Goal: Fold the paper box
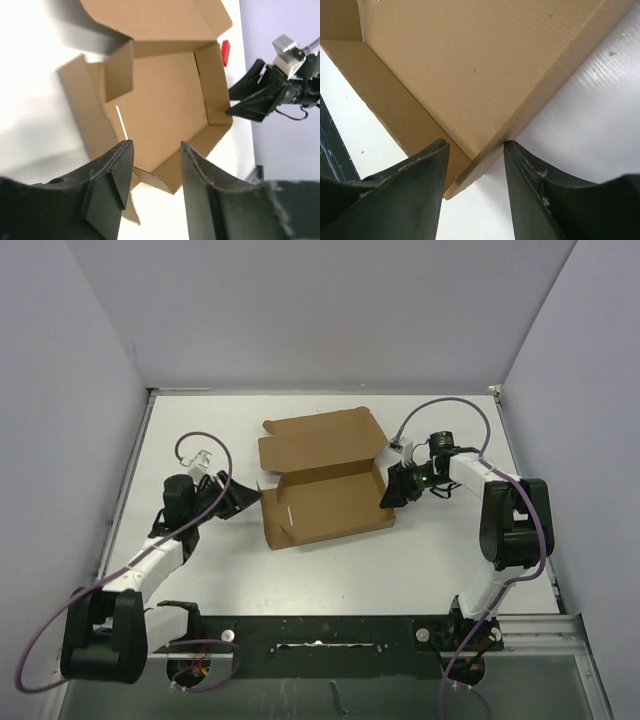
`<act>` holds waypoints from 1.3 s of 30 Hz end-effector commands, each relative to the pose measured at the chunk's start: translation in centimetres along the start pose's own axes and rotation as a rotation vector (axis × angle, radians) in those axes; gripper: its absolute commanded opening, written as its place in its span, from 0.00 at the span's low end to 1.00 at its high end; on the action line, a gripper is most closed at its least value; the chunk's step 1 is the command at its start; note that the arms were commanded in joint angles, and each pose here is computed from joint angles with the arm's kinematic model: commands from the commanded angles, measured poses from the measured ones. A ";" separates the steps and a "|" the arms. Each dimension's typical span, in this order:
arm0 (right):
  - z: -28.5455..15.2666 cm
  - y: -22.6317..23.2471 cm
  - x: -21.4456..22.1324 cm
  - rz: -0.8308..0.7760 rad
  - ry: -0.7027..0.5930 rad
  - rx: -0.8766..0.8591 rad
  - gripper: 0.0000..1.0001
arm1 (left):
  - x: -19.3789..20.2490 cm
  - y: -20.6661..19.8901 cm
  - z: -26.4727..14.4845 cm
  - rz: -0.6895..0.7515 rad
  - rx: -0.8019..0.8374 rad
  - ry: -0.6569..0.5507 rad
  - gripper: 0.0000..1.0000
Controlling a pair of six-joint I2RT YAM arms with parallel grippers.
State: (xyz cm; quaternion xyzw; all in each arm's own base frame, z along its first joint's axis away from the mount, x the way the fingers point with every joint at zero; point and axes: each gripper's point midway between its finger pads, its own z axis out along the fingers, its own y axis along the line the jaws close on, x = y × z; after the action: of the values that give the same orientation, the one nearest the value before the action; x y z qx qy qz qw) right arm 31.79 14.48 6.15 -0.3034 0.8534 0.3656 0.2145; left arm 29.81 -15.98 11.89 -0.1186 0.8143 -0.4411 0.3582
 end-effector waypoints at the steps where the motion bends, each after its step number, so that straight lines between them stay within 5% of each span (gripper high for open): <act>1: 0.2 0.4 -0.6 -0.015 -0.014 -0.033 0.48 | -0.8 2.7 -2.5 0.016 -0.141 -0.074 0.45; 8: 0.1 0.3 -0.6 -0.016 -0.015 -0.029 0.48 | 1.5 7.1 -3.5 -0.119 -0.289 -0.034 0.40; 19: 0.1 0.2 -0.6 -0.016 -0.015 -0.024 0.48 | 3.2 7.4 0.5 -0.158 -0.237 0.091 0.35; 39: 0.2 0.3 -0.6 -0.014 -0.012 -0.028 0.48 | 3.4 3.9 4.1 -0.213 0.057 0.065 0.45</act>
State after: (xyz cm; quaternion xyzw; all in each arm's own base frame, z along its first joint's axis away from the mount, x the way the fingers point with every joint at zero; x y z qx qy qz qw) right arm 31.58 14.45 5.67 -0.3004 0.8558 0.3677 0.2053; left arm 29.58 -16.77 3.27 -0.2110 0.8255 -0.4572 0.2549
